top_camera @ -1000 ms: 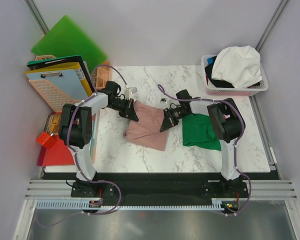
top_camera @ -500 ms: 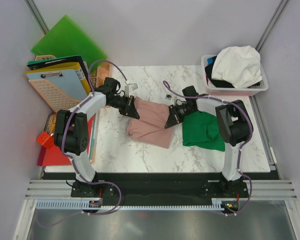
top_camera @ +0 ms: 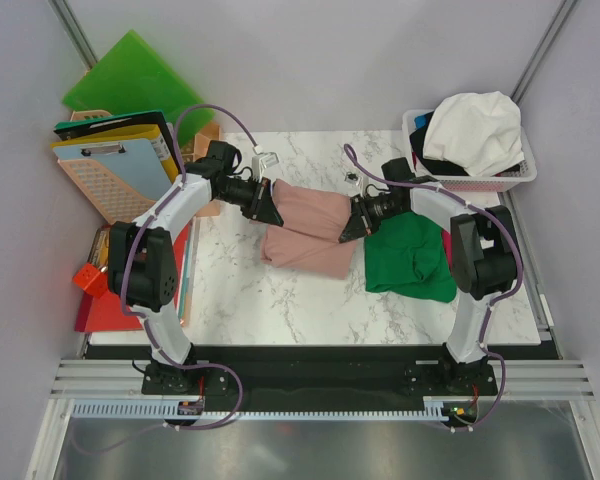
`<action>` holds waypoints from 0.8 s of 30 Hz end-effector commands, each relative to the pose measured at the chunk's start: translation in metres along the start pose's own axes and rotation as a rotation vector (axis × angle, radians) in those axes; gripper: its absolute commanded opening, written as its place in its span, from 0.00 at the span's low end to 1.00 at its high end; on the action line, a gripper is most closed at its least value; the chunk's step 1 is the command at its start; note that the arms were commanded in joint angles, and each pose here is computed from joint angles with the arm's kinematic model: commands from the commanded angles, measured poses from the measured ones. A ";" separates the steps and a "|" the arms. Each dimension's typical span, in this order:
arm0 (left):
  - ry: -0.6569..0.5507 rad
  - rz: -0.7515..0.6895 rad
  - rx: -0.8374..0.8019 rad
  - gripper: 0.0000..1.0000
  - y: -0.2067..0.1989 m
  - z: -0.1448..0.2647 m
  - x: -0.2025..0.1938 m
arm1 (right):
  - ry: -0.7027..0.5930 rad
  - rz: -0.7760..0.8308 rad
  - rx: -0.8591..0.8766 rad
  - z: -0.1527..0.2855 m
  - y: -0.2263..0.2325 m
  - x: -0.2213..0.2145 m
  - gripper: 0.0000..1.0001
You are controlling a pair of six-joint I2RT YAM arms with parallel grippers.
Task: Fold and stack the t-shirts
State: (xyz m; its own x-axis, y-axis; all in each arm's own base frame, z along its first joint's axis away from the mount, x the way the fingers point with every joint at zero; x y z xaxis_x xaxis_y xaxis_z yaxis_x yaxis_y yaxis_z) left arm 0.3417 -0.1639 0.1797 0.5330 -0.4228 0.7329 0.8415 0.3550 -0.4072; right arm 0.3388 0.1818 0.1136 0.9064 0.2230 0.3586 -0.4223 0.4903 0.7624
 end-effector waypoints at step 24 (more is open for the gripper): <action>0.066 -0.169 -0.096 0.02 -0.029 -0.059 0.067 | -0.125 0.029 -0.184 0.126 0.007 -0.011 0.00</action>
State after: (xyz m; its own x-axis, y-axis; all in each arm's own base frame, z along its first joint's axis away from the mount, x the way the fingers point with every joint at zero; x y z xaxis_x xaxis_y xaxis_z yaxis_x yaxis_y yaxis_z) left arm 0.3501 -0.2502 0.1951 0.3964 -0.5190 0.7573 0.9170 0.1847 -0.3535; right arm 0.3289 0.0956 0.1576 0.9257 0.1151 0.3604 -0.3552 0.5922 0.7233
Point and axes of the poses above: each gripper's point midway between its finger pads, its own z axis back along the fingers, its own y axis along the line the jaws close on, x = y × z, the point moved 6 cm from there along z, back along the fingers, and after that the axes turned 15 degrees about -z, right-handed, at the moved point
